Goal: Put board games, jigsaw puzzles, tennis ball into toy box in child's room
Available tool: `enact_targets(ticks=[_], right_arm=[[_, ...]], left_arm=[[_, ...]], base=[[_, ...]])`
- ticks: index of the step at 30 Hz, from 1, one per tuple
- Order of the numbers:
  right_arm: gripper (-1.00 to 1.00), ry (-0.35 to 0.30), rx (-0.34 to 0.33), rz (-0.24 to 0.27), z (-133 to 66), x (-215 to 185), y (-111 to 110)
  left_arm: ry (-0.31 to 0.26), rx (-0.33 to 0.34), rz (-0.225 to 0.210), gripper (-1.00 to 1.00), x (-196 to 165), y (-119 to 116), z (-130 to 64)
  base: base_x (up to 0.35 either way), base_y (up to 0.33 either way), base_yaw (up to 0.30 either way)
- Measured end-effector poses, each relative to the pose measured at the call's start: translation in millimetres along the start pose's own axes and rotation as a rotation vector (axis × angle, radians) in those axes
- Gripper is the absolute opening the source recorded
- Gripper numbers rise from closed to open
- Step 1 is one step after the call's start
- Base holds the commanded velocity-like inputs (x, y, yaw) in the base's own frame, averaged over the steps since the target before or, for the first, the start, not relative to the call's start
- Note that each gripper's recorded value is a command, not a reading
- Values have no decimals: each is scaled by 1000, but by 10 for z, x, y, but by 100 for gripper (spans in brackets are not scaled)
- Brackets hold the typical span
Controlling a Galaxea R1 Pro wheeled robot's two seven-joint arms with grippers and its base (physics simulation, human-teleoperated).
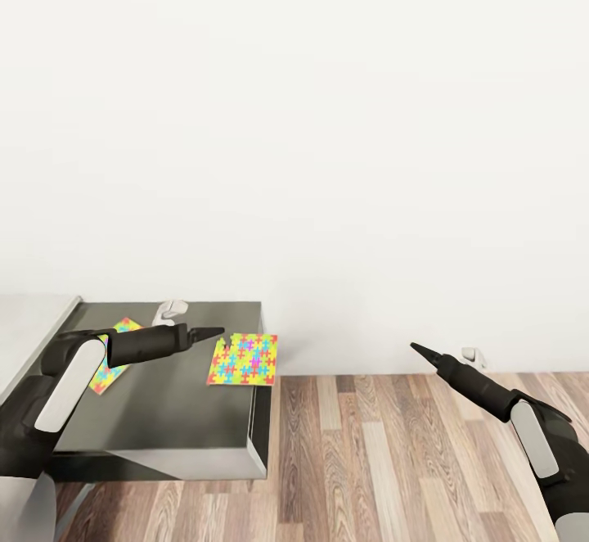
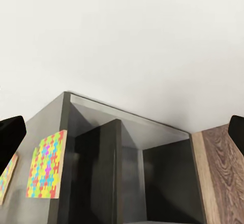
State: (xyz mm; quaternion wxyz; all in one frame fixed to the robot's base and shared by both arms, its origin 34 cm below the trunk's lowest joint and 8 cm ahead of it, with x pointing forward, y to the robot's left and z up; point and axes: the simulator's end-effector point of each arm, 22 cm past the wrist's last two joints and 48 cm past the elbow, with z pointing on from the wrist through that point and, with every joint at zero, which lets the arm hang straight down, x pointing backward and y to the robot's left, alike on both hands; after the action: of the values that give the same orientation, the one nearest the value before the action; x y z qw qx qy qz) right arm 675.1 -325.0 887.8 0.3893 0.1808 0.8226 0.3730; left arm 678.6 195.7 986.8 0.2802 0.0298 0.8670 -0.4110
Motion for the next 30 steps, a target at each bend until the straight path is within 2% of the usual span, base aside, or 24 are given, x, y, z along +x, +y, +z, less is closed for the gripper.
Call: enact_targets(ticks=[30], right_arm=[[100, -34, -29, -24, -84, -182, 212]], left_arm=[[-20, 10, 28, 100, -118, -200, -143]], base=[[0, 0, 0]])
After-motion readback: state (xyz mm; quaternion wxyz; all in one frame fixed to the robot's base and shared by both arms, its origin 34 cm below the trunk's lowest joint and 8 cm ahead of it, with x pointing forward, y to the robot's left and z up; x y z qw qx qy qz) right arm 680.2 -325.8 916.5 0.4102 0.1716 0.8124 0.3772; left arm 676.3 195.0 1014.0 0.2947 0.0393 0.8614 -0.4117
